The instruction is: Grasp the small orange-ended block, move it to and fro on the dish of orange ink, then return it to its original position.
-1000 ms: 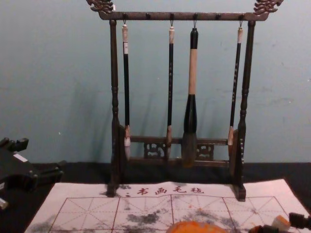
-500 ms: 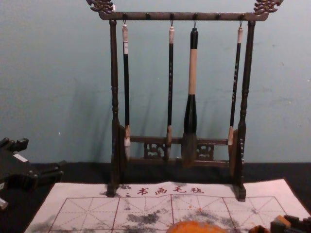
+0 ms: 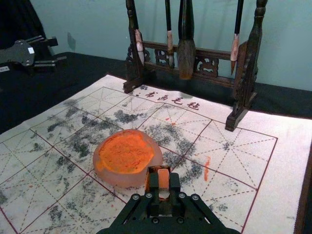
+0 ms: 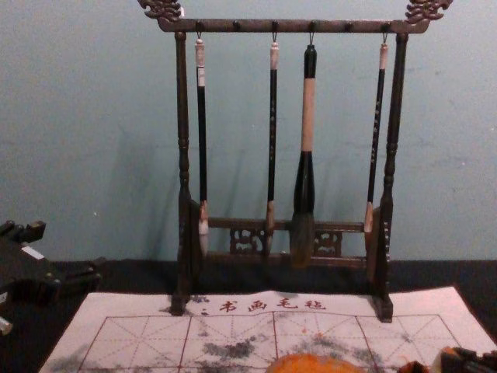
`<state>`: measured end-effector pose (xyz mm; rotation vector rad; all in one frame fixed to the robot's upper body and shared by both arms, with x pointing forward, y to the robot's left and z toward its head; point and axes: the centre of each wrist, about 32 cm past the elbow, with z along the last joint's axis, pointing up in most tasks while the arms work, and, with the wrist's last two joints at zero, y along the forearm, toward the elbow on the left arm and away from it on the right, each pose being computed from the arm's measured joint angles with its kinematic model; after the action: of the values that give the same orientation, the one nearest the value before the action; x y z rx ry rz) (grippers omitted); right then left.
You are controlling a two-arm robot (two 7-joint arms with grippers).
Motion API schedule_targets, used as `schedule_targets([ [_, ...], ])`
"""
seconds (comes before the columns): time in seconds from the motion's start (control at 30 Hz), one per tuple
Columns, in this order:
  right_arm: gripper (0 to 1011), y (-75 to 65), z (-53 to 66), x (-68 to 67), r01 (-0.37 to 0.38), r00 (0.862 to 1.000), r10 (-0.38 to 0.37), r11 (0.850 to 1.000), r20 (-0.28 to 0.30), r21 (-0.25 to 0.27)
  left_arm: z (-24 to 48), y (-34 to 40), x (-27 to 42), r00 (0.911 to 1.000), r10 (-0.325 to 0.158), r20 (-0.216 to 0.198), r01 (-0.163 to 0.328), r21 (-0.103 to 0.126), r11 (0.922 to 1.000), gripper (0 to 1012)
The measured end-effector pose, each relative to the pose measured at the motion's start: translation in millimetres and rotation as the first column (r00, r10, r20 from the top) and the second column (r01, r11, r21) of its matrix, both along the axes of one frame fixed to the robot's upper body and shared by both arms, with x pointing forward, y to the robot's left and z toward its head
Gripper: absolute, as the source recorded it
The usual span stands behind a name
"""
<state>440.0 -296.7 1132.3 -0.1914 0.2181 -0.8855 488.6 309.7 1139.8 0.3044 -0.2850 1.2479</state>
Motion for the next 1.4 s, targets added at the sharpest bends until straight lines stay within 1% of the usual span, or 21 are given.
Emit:
schedule_targets([
  [0.53,78,0.0,0.0,0.0,0.000,1.000,0.000,1.000,0.001,-0.001,0.0,0.0,0.0,1.0000,0.000,0.000,0.000,0.000,1.0000,1001],
  [1.0,78,0.3,6.6,-0.7,-0.004,0.999,0.005,1.000,0.046,-0.008,0.0,0.0,0.0,1.0000,0.000,0.000,0.000,0.000,1.0000,1001],
  [1.13,78,-0.3,11.3,0.1,-0.004,0.998,0.005,1.000,0.067,-0.012,0.0,0.0,0.0,1.0000,0.000,0.000,0.000,0.000,1.0000,1001],
  [1.37,78,-2.6,31.2,5.7,-0.006,0.992,0.007,1.000,0.125,-0.010,0.0,0.0,0.0,1.0000,0.000,0.000,0.000,0.000,1.0000,1001],
  [1.4,78,-2.6,37.3,7.3,-0.010,0.990,0.011,1.000,0.139,-0.011,0.0,0.0,0.0,1.0000,0.000,0.000,0.000,0.000,1.0000,1002],
])
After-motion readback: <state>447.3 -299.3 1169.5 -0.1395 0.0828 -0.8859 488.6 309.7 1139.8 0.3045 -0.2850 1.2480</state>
